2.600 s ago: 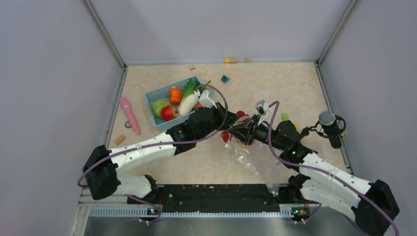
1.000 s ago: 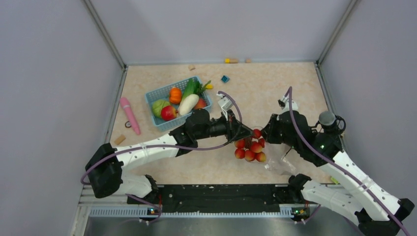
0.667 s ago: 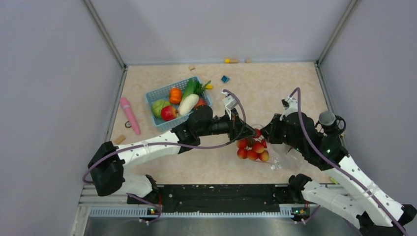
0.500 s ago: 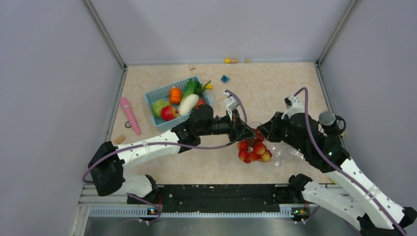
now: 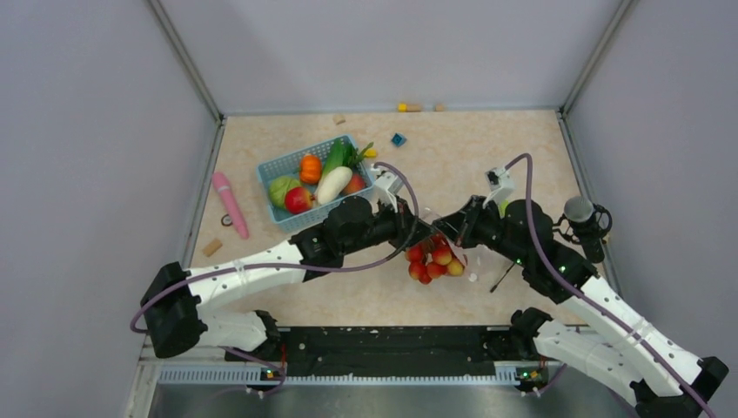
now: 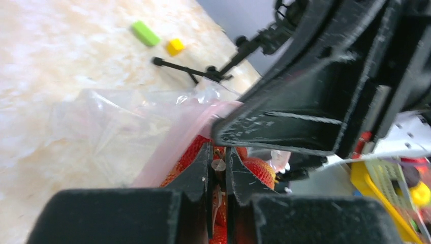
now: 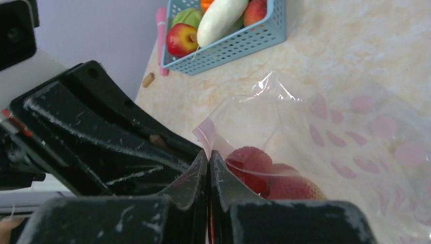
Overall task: Place the food in the zip-top bag and seal the zipper
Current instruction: Place the fake fruit in the zipper food storage bag.
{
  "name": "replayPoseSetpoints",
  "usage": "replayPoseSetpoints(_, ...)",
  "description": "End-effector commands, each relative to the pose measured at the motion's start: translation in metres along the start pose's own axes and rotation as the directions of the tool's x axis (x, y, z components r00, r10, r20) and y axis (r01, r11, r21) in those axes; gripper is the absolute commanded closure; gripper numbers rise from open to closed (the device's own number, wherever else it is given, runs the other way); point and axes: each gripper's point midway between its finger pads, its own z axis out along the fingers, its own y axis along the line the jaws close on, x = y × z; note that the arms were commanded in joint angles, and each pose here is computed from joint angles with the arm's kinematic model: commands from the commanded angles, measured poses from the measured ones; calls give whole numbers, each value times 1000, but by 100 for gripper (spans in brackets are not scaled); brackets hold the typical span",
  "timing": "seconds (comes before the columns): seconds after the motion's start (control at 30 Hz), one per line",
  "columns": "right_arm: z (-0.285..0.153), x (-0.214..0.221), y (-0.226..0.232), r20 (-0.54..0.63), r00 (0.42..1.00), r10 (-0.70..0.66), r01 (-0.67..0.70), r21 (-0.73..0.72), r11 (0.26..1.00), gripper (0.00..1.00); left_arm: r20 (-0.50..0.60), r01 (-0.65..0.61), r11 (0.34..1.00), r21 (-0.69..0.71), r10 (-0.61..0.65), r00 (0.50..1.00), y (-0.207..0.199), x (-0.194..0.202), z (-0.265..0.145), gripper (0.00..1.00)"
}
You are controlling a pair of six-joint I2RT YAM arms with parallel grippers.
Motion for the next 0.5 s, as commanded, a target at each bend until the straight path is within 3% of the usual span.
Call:
replayPoseSetpoints(0.0, -2, 14, 39, -55, 995, -83, 67, -246, 967, 100, 316, 89, 984, -157, -36, 948, 16, -72, -21, 100)
replayPoseSetpoints(0.23, 11, 22, 36, -62, 984, -167, 144, -278, 950, 90, 260, 105, 989, -101, -76, 963, 7, -63, -12, 100)
replayPoseSetpoints(0.47, 15, 19, 17, -33, 969, -244, 233, -201, 952, 69, 281, 142, 983, -119, -104, 954, 9, -67, -14, 100)
